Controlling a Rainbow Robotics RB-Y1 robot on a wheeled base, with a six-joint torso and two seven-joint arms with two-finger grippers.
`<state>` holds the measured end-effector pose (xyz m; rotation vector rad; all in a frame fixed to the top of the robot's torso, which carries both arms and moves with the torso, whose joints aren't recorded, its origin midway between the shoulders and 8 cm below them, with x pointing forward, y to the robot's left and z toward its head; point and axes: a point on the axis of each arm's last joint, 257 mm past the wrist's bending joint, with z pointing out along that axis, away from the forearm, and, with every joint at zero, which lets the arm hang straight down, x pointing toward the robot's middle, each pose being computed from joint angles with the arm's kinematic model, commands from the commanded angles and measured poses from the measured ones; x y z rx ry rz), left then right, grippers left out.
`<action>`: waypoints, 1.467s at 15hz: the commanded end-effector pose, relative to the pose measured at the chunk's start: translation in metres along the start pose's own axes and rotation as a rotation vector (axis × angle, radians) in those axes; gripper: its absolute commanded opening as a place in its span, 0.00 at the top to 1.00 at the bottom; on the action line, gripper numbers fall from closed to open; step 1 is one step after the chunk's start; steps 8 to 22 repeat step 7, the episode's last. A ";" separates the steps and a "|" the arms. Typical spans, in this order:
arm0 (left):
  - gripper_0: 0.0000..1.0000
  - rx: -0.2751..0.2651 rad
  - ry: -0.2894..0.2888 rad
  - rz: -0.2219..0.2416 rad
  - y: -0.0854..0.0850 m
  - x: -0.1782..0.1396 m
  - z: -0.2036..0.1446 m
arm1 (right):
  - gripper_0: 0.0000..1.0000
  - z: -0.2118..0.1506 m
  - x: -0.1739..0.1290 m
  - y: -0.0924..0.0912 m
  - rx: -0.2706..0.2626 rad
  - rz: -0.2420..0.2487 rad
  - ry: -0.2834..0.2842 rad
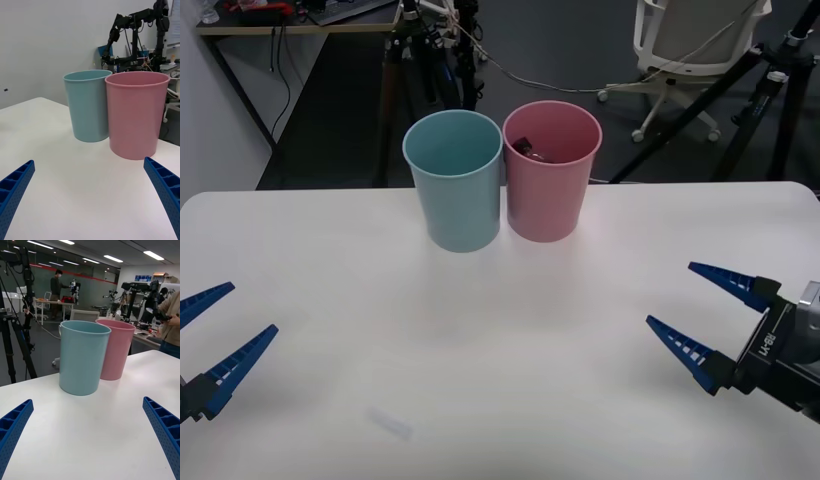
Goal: Grasp the object on the table and drop it into the matching bin: aluminum can to the light blue bin, PET bottle to the pink bin.
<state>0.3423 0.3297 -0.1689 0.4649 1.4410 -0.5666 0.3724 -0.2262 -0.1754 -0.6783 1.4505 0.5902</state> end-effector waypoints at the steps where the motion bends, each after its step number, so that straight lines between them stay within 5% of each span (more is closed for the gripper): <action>1: 0.00 0.000 0.000 0.000 0.000 0.000 0.000 | 0.00 -0.007 -0.002 -0.006 0.024 0.008 -0.007; 22: 0.00 0.000 0.000 0.000 0.000 0.000 0.000 | 0.00 -0.016 -0.002 -0.015 0.052 0.006 -0.001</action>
